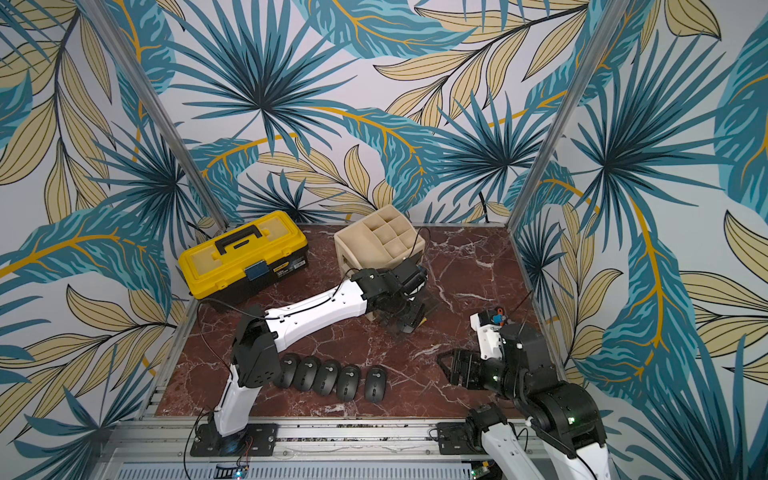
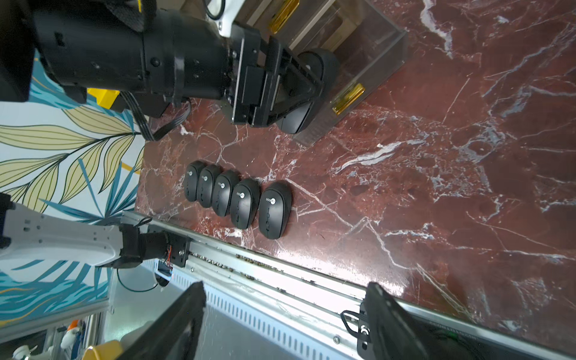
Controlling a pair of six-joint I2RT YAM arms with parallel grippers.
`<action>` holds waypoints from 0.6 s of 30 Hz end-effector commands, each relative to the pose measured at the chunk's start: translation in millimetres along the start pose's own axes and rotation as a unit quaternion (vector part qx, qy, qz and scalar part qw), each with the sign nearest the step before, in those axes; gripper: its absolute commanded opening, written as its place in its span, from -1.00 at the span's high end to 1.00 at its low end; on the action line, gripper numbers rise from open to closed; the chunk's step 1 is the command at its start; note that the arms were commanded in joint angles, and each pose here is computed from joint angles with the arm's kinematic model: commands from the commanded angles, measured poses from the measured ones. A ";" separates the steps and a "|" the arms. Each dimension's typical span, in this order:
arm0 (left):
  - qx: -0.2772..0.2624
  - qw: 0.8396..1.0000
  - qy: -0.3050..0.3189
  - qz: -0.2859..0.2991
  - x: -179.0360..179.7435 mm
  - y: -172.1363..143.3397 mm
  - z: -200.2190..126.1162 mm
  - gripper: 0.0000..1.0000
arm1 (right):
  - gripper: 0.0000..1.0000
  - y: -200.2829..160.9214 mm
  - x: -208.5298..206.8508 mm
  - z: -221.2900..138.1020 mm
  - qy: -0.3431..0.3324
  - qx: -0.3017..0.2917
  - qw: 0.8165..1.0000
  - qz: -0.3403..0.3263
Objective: Take the mice out of the drawer
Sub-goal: Place the mouse at the center of the board.
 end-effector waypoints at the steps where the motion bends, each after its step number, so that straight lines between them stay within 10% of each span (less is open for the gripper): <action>1: -0.034 0.998 -0.001 -0.052 -7.4 -4.1 -13.8 -0.12 | -0.66 -14.9 3.2 -11.2 0.010 0.027 1.000 -0.013; 18: -0.022 0.987 0.056 -0.146 -36.2 -94.0 16.3 -0.10 | -0.68 -28.9 1.5 -19.2 0.012 0.036 0.998 -0.044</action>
Point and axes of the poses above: each gripper's point midway between its finger pads, its own z axis out along the fingers, its own x axis along the line the jaws close on, y = z × x, the point moved 4 cm from there along -z, back along the fingers
